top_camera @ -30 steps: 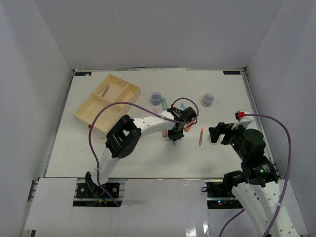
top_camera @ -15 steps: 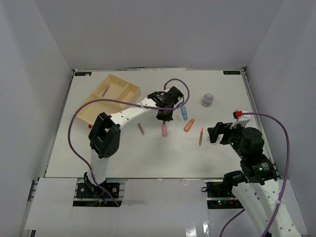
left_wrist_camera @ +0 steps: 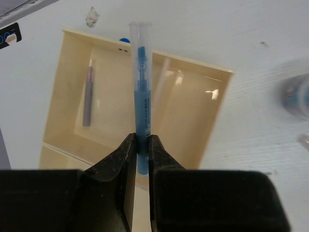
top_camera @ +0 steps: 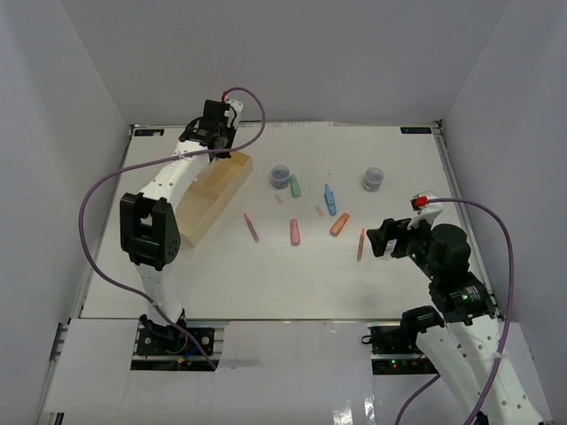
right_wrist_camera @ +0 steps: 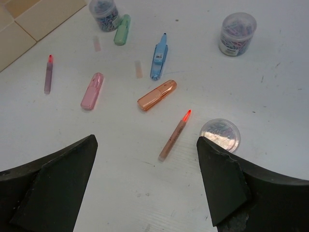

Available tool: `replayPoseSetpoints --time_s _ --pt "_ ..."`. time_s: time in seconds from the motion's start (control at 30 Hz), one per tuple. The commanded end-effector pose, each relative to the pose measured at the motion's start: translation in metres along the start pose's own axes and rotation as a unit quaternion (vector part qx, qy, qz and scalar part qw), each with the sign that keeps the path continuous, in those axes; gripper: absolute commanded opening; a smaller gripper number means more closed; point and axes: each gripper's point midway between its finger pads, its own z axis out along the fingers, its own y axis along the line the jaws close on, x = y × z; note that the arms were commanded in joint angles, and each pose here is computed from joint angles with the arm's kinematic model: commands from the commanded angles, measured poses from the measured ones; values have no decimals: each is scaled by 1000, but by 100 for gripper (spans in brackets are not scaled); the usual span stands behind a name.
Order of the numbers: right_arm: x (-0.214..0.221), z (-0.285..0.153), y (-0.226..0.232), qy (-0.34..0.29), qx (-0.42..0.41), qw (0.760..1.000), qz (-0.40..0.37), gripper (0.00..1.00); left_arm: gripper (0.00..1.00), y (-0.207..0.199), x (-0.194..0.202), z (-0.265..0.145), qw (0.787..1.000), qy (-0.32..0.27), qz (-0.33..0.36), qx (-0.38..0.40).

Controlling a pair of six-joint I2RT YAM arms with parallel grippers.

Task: Sort the stationery into containers
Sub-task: Place the pen in the storage box.

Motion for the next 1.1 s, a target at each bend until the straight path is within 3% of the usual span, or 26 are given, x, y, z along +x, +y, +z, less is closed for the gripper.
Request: replayPoseSetpoints --time_s 0.0,0.2,0.37,0.63,0.87,1.07 --pt "-10 3 14 -9 -44 999 -25 90 0 33 -15 23 999 -24 34 14" --pt "-5 10 18 7 -59 998 -30 90 0 64 0 60 998 5 56 -18" --pt "-1 14 16 14 -56 998 -32 90 2 64 22 75 999 26 41 -6" --pt "0 17 18 21 -60 998 -27 90 53 66 26 82 1000 26 16 -8" --pt "3 18 16 34 -49 998 4 90 77 67 13 63 1000 7 -14 -7" --pt "11 23 16 66 -41 996 32 90 91 73 -24 3 995 -55 -85 -4"
